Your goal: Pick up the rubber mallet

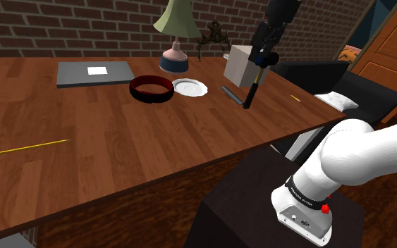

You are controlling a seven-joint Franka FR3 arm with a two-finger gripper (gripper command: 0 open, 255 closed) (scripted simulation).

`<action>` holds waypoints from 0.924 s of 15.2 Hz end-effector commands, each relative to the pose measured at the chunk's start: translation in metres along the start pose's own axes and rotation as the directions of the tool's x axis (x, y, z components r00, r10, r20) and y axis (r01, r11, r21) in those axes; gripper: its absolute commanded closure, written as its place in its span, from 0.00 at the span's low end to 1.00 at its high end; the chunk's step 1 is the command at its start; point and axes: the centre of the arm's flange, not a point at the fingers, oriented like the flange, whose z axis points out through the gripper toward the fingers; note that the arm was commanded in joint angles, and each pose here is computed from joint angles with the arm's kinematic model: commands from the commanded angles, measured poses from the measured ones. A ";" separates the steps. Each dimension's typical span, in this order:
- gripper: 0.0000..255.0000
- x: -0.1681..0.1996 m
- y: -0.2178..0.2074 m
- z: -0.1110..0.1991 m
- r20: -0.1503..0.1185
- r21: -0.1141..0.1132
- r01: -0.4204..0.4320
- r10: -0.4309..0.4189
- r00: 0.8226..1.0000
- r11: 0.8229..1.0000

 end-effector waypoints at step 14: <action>0.00 0.033 0.150 0.022 0.060 -0.082 0.518 -0.514 0.856 0.852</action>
